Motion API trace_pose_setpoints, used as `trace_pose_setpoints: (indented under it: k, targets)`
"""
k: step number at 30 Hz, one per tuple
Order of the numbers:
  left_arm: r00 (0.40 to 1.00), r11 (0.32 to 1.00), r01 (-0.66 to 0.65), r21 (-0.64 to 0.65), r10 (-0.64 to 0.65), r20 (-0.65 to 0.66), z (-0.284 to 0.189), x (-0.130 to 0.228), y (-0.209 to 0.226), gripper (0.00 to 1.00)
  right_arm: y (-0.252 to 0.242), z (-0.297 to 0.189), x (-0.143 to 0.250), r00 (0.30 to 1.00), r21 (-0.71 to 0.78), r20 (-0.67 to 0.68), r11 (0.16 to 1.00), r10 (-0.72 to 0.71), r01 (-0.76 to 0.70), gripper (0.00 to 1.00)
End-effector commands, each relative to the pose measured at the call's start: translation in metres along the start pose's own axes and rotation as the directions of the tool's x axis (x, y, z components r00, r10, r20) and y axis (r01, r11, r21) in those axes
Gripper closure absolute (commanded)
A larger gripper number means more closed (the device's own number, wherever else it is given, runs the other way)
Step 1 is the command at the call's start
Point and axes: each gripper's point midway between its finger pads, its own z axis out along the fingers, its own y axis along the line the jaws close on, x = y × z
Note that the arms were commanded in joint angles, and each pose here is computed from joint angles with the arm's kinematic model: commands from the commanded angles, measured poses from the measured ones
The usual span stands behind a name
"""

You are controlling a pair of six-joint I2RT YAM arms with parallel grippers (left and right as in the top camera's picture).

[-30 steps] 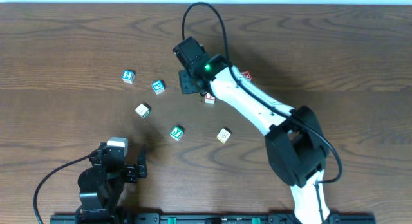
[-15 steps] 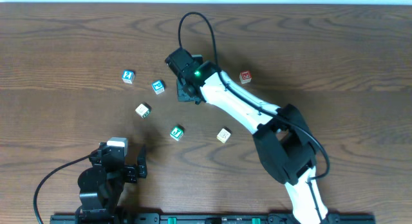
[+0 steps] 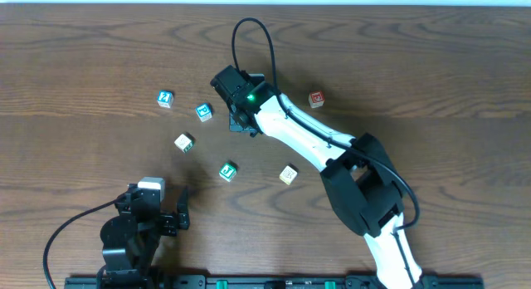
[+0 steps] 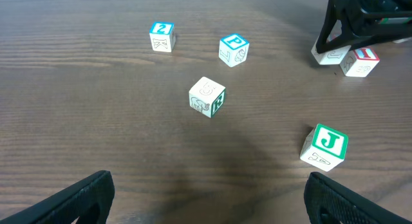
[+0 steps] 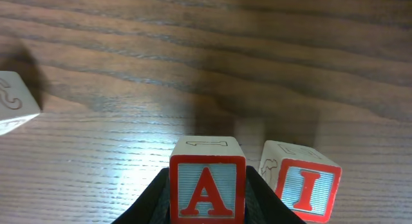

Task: Spell out Ai2
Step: 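Carry the 'A' block and place it left of the 'I' block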

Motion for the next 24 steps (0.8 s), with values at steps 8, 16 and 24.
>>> trace_pose_setpoints:
  k: [8,16,24]
  targets:
    - [1.0,1.0,-0.018,-0.006,0.018,-0.003,0.0018,0.0031,0.0015,0.05,0.001,0.0104,0.0074,0.999,0.021,-0.024,1.0,0.021,-0.021,0.87]
    - [1.0,1.0,-0.018,-0.006,0.018,-0.003,0.0018,0.0031,0.0015,0.05,0.0008,0.013,0.0105,0.999,0.023,-0.037,1.0,0.019,-0.018,0.69]
    - [1.0,1.0,-0.018,-0.006,0.018,-0.003,0.0018,0.0031,0.0015,0.05,0.0001,0.013,0.0111,0.999,0.025,-0.039,1.0,0.019,-0.018,0.59]
